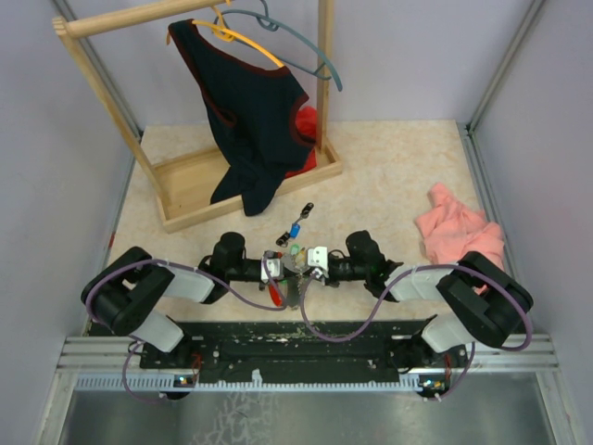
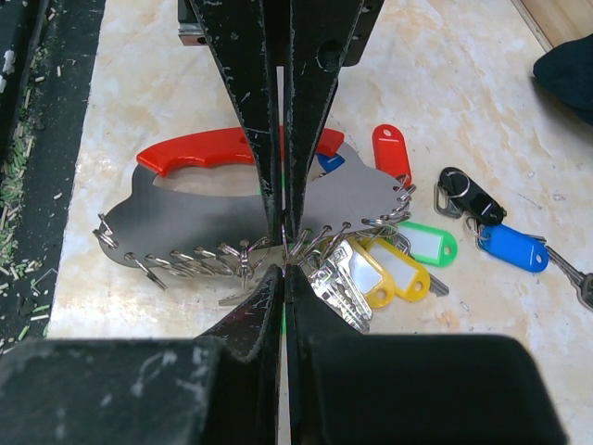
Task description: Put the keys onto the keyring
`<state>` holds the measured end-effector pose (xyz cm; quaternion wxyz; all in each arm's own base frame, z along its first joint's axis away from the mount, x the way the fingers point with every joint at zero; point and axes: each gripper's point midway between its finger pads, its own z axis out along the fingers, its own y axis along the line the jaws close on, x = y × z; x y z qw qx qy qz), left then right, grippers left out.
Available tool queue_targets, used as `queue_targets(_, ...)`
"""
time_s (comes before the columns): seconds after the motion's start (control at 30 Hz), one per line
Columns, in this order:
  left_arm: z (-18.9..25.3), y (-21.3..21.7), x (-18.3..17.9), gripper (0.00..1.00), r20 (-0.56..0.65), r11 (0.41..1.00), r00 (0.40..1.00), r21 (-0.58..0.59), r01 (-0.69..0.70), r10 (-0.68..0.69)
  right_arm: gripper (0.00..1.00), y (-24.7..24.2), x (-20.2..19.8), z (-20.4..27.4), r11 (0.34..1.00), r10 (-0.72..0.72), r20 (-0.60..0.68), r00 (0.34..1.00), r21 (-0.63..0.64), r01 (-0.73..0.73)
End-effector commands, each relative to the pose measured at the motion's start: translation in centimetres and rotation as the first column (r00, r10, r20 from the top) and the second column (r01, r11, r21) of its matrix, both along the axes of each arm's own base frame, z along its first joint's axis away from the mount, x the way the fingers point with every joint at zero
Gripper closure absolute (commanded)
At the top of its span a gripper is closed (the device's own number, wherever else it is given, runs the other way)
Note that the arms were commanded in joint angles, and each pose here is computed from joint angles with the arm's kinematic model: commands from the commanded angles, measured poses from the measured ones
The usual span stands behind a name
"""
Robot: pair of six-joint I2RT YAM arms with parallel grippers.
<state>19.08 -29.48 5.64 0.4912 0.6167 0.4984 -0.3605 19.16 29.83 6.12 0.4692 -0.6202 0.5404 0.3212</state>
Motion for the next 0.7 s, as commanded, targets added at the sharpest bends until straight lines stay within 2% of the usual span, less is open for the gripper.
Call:
queue_targets(0.0, 0.9, -0.8, -0.5, 0.99, 0.015, 0.998, 0.999, -0.037, 0.053, -0.052, 1.00, 1.3, 0.7, 1.9, 0.999, 0.024, 0.046, 0.999, 0.047, -0.027)
queue_targets(0.67, 1.1, -1.1, -1.3, 0.99, -0.010, 0.993, 0.994, -0.046, 0.106, -0.106, 1.00, 2.0, 0.7, 3.0, 0.997, 0.041, 0.101, 0.994, 0.067, -0.048)
